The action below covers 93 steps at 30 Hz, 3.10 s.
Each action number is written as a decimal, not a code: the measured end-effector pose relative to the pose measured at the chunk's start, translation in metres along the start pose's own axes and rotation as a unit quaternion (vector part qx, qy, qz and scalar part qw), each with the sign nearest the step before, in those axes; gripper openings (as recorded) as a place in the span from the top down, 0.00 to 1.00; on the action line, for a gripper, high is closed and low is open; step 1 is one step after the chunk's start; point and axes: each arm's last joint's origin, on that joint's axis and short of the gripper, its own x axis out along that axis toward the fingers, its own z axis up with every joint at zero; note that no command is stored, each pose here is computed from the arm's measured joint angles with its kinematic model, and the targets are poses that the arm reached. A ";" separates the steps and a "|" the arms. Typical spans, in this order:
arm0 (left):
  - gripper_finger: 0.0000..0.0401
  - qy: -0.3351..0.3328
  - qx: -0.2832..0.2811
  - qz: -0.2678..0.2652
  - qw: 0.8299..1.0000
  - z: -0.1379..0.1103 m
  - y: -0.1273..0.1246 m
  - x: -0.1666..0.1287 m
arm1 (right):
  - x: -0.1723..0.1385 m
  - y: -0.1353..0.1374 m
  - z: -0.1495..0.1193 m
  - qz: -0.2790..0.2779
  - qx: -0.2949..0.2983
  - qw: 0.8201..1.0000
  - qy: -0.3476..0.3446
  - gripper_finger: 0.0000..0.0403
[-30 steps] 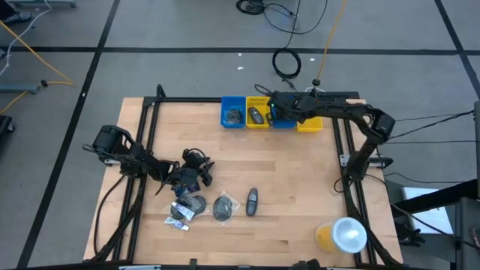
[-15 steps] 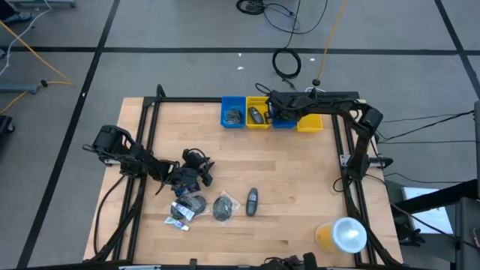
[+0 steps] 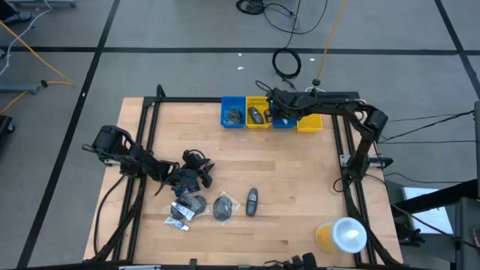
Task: Pick & Place Travel size toiletries
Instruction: Put the blue shave cream into the right yellow bin
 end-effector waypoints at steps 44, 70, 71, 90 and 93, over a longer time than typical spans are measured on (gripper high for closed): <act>0.68 -0.019 0.003 -0.009 1.000 0.005 -0.002 0.001 | -0.164 0.135 -0.265 0.474 -0.276 0.836 -0.015 0.10; 0.68 0.192 0.026 -0.028 0.981 0.045 -0.004 -0.085 | -0.142 0.107 -0.300 0.338 -0.286 0.887 -0.132 0.15; 0.68 0.212 0.017 -0.014 0.977 0.049 -0.002 -0.092 | -0.138 0.105 -0.299 0.334 -0.274 0.890 -0.145 0.15; 0.38 0.289 -0.112 0.072 0.948 0.006 0.035 -0.091 | -0.113 0.079 -0.279 0.410 -0.206 0.845 -0.276 0.15; 0.39 0.280 -0.111 0.063 0.951 0.008 0.034 -0.088 | -0.113 0.079 -0.279 0.409 -0.210 0.844 -0.277 0.15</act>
